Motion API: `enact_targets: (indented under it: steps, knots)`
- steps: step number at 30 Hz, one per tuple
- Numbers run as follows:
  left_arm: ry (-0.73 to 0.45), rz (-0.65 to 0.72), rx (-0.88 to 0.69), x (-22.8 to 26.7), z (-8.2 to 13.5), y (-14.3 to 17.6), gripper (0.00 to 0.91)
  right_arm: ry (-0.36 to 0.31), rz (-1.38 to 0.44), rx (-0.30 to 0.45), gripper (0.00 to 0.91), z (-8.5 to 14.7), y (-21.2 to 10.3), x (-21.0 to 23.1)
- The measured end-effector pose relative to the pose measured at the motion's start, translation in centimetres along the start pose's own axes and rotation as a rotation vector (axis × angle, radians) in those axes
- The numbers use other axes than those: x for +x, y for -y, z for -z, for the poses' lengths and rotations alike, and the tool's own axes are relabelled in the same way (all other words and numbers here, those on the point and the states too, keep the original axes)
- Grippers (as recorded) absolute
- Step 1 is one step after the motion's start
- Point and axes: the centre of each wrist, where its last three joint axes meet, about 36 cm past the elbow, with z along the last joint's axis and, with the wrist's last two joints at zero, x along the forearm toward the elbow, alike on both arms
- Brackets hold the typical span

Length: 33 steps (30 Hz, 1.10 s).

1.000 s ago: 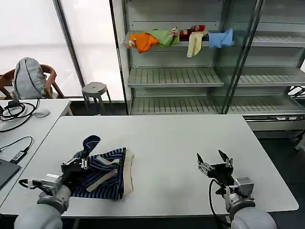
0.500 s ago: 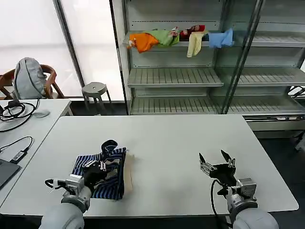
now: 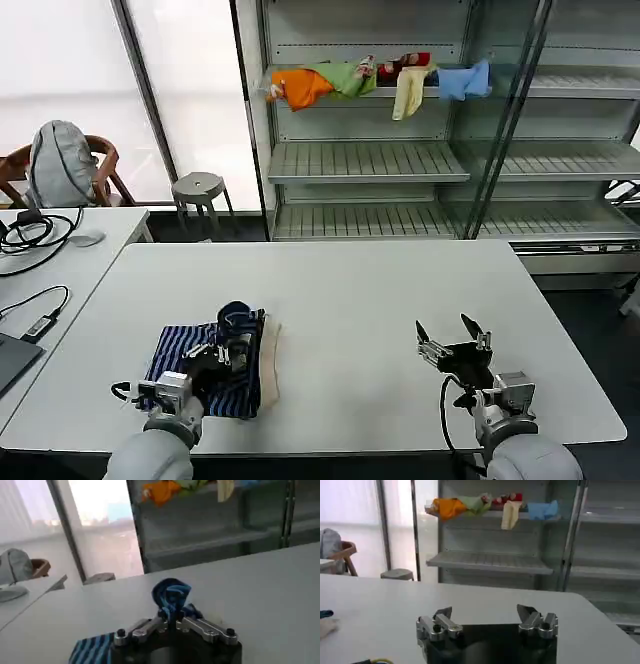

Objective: Fold and organize the clothes.

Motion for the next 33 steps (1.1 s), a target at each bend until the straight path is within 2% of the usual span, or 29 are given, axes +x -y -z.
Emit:
enact_targets:
  steps: [11, 17, 25, 33]
  knots:
    - [0.074, -0.162, 0.162, 0.8, 1.4, 1.0, 0.907, 0.003, -0.008, 0.002, 0.907, 0.1, 0.4, 0.1]
    - [0.160, -0.207, 0.194, 1.4, 2.5, 0.0, 0.907, 0.010, -0.002, -0.004, 0.907, 0.2, 0.2, 0.0]
    - [0.278, -0.103, 0.138, 1.8, 3.8, -4.3, 0.907, 0.026, 0.010, -0.014, 0.907, 0.6, -0.1, -0.4]
    - [0.280, 0.033, 0.050, 1.4, 2.7, -7.4, 0.907, 0.056, 0.015, -0.003, 0.907, 1.5, -0.1, -0.8]
